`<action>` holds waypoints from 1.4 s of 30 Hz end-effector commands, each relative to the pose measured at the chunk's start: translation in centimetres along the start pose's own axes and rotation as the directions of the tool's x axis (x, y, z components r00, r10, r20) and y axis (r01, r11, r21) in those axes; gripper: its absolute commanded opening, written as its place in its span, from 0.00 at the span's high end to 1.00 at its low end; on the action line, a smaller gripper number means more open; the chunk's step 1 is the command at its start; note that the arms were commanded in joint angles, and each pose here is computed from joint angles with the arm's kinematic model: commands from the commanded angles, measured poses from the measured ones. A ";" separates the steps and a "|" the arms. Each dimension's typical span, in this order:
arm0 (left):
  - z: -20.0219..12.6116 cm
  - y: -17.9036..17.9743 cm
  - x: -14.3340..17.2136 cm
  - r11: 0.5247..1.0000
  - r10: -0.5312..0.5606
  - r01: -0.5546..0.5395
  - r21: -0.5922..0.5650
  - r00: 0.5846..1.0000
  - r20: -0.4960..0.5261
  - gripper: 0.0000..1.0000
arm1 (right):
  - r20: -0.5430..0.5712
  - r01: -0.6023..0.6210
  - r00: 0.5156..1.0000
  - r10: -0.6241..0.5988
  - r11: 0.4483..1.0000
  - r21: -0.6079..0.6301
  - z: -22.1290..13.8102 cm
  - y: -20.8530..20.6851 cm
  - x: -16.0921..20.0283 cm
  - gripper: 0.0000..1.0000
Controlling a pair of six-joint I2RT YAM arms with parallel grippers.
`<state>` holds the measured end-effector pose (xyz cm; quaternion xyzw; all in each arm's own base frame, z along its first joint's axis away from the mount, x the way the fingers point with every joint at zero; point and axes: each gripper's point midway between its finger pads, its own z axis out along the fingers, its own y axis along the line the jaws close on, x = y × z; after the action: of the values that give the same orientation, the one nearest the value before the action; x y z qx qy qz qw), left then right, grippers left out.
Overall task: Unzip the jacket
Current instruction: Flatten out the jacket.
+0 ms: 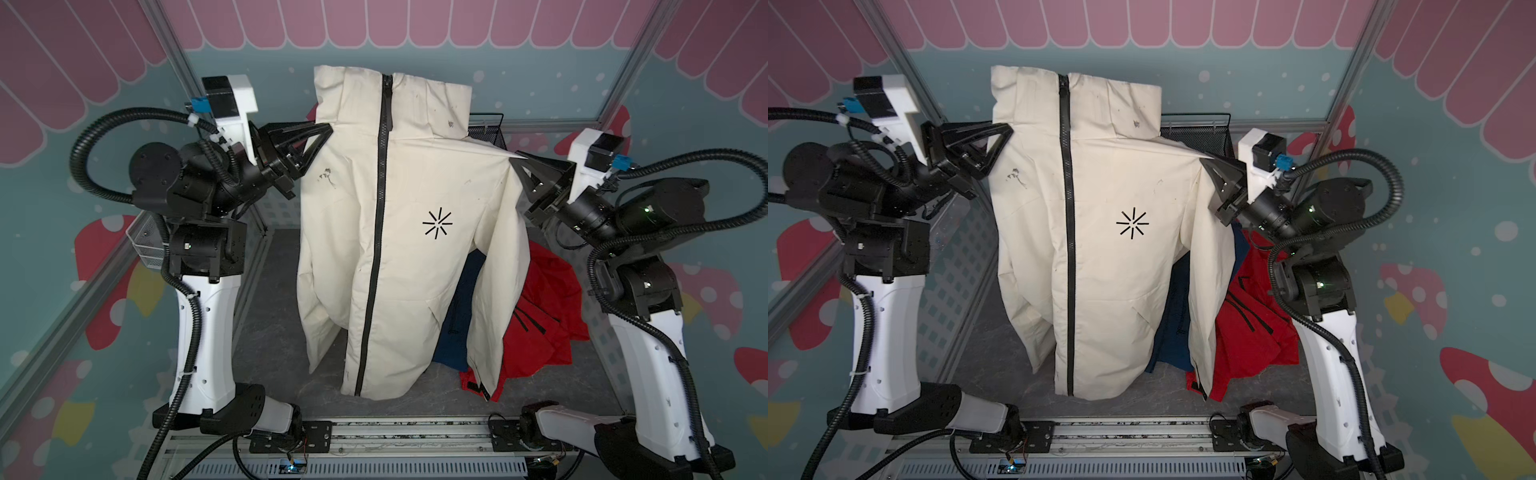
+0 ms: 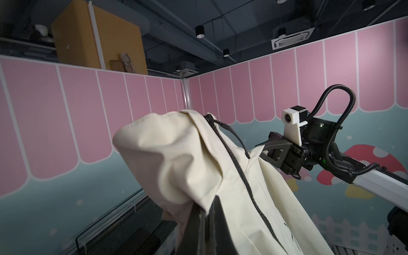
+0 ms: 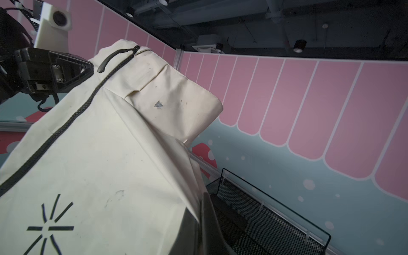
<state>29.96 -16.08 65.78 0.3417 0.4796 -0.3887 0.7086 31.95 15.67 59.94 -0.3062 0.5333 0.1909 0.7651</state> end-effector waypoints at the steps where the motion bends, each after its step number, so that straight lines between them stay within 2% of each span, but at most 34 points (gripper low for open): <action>1: 0.5 7.3 4.8 0.990 -0.060 0.061 -0.129 0.998 0.011 1.00 | -0.279 -0.057 0.954 0.111 0.979 0.194 3.0 -5.5 13.0 1.00; 5: 1.3 11.5 13.7 0.985 -0.144 0.140 -0.101 0.989 -0.032 1.00 | -0.387 -0.126 0.902 0.190 0.975 0.186 5.0 -5.6 21.9 1.00; 7: 1.4 13.0 16.9 0.981 -0.171 0.168 -0.094 0.985 -0.028 1.00 | -0.393 -0.153 0.895 0.209 0.974 0.169 5.4 -5.2 24.3 0.97; 9: 1.7 14.3 19.7 0.972 -0.224 0.218 -0.091 0.973 -0.062 1.00 | -0.379 -0.181 0.898 0.224 0.973 0.146 5.6 -4.5 25.2 0.80; 11: 1.9 14.6 21.0 0.970 -0.236 0.231 -0.073 0.969 -0.074 1.00 | -0.361 -0.199 0.904 0.227 0.973 0.114 5.6 -3.8 24.8 0.59; 13: 2.1 14.0 21.5 0.975 -0.221 0.219 -0.036 0.972 -0.077 1.00 | -0.344 -0.217 0.910 0.233 0.972 0.087 5.6 -3.3 23.8 0.42; 15: 2.0 13.1 21.5 0.980 -0.197 0.198 0.007 0.977 -0.079 1.00 | -0.324 -0.244 0.913 0.250 0.968 0.060 5.2 -2.6 22.5 0.35; 18: 2.0 11.3 21.0 0.983 -0.156 0.161 0.087 0.986 -0.062 1.00 | -0.299 -0.329 0.903 0.308 0.944 -0.020 4.7 -0.6 20.6 0.36; 22: 1.8 8.3 19.9 0.973 -0.106 0.107 0.205 0.994 -0.017 1.00 | -0.256 -0.416 0.898 0.358 0.881 -0.227 3.8 3.4 18.1 0.38; 25: 1.5 6.3 18.8 0.958 -0.084 0.079 0.277 0.996 0.006 1.00 | -0.226 -0.456 0.886 0.404 0.847 -0.274 3.8 4.7 16.9 0.38; 29: 1.6 4.5 18.7 0.949 -0.063 0.068 0.308 0.998 -0.028 1.00 | -0.157 -0.399 0.916 0.369 0.797 -0.453 3.9 7.4 14.5 0.37; 32: 1.7 3.7 19.2 0.959 -0.044 0.060 0.277 0.997 -0.063 1.00 | -0.146 -0.369 0.928 0.342 0.795 -0.482 5.3 7.7 14.9 0.35; 33: 1.7 3.5 19.6 0.962 -0.038 0.059 0.267 0.996 -0.084 1.00 | -0.156 -0.389 0.920 0.359 0.794 -0.466 5.9 7.3 15.2 0.36; 36: 1.6 3.0 20.8 0.978 0.008 0.023 0.206 0.989 -0.151 1.00 | -0.197 -0.466 0.883 0.426 0.740 -0.486 7.8 7.3 15.3 0.45; 39: 1.8 2.0 22.2 0.983 0.050 -0.005 0.186 0.970 -0.238 1.00 | -0.211 -0.492 0.869 0.448 0.730 -0.474 9.7 8.1 15.1 0.46; 42: 1.8 1.4 22.3 0.982 0.057 -0.009 0.188 0.966 -0.253 1.00 | -0.229 -0.537 0.842 0.489 0.716 -0.446 10.9 8.3 15.1 0.47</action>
<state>36.69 -22.06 47.19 0.4492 0.4986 -0.4123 0.6162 40.22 27.85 44.14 -0.3530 0.5720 0.4961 0.5497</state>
